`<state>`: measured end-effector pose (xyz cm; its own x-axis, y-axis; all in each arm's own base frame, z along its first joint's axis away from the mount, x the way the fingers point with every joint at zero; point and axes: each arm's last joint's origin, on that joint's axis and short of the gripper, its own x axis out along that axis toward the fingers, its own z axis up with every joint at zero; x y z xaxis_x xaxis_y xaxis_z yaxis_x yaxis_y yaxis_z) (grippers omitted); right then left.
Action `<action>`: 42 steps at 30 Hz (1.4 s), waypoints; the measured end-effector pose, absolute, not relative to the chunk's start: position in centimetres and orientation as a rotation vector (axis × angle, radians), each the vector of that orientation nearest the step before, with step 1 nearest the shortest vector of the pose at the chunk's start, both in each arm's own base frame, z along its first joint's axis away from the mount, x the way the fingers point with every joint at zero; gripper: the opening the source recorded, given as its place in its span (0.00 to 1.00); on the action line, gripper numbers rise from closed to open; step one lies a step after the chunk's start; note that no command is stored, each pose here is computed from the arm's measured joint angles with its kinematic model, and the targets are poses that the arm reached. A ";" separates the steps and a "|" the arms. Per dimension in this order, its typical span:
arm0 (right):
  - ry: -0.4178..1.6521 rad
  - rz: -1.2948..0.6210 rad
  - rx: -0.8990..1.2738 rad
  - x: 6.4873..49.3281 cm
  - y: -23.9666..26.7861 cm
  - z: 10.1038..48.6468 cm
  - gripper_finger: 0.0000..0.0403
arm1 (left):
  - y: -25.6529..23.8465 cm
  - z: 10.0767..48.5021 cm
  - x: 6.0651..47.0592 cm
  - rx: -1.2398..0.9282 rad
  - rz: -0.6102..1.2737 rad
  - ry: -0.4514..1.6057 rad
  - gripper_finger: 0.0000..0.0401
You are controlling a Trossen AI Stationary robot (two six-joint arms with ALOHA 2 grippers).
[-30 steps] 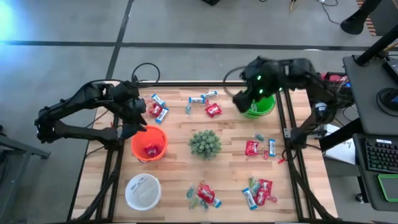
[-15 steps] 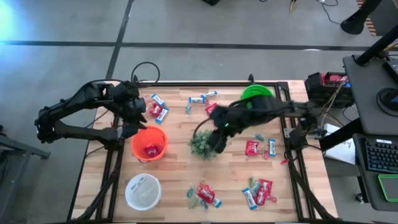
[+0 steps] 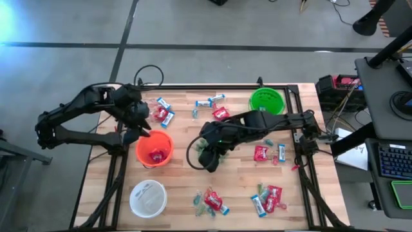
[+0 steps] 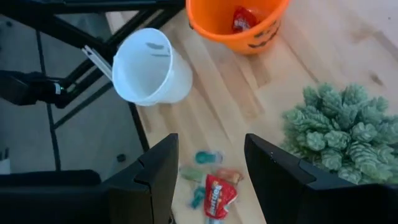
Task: Sort candy
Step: Put the orange gummy into the white bucket
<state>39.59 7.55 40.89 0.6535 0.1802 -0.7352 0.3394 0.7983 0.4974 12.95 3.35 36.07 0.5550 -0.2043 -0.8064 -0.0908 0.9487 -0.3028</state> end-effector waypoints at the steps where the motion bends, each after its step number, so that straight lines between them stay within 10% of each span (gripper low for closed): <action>1: 0.857 -0.093 0.670 39.7 7.5 40.9 0.44 | 3.3 36.1 12.9 -0.326 -0.070 0.983 0.37; 42: 1.154 0.046 0.672 45.6 11.7 30.7 0.44 | 3.0 36.5 12.0 -0.418 -0.013 0.949 0.37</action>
<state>45.58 11.68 30.67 0.4270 0.3669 -0.8265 0.2997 0.8049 0.5122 12.03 3.03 36.52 0.5882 -0.1918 -0.7856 -0.1705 0.9202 -0.3524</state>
